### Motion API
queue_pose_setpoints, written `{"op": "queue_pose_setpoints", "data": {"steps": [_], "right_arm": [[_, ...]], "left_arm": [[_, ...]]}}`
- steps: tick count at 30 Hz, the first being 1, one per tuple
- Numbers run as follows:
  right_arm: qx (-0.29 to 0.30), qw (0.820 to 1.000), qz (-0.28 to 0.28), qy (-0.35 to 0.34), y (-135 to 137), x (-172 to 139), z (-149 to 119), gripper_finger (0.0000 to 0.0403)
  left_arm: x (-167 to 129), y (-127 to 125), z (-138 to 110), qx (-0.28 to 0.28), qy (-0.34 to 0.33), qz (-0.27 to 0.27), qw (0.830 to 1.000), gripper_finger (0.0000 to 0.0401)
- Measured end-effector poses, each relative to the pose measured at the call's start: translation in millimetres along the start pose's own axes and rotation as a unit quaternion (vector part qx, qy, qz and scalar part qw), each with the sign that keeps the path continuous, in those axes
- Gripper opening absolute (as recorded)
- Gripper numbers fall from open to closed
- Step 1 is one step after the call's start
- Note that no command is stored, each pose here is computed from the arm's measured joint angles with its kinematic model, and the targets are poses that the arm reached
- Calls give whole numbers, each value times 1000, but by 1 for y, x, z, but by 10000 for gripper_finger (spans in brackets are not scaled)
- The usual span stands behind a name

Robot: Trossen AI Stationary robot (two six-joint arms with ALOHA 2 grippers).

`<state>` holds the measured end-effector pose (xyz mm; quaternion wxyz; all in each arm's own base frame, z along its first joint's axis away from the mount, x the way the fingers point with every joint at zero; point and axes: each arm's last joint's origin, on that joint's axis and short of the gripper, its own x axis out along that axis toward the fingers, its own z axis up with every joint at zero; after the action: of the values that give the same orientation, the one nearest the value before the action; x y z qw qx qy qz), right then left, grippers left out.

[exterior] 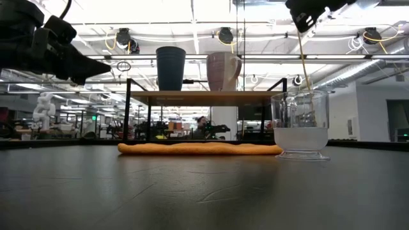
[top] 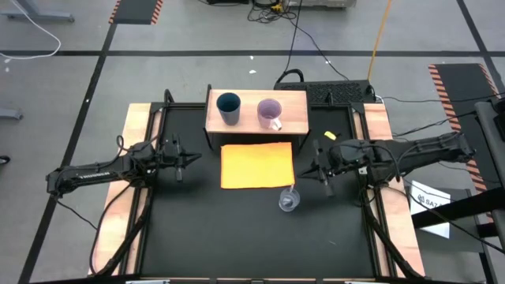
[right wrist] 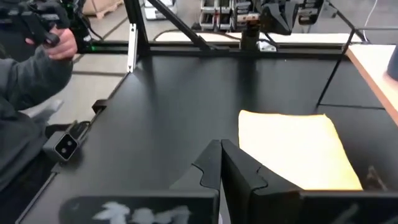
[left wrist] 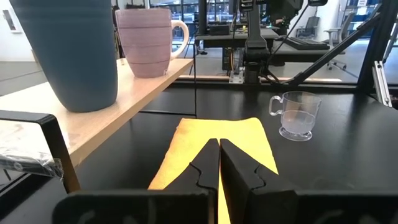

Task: Stack small to large cups/mugs on shelf
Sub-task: Put the transparent mug on the shelf

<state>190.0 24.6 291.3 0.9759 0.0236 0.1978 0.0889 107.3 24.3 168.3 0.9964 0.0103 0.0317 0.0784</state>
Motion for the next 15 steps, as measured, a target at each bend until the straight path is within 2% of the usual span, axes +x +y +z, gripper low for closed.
{"op": "queue_pose_setpoints", "data": {"steps": [5,15], "right_arm": [[-20,1000,3,19,2,0,4,0],[3,996,-4,84,0,9,12,0]], "left_arm": [[0,0,0,0,-1,0,1000,17],[0,0,0,-2,-1,0,1000,17]]}}
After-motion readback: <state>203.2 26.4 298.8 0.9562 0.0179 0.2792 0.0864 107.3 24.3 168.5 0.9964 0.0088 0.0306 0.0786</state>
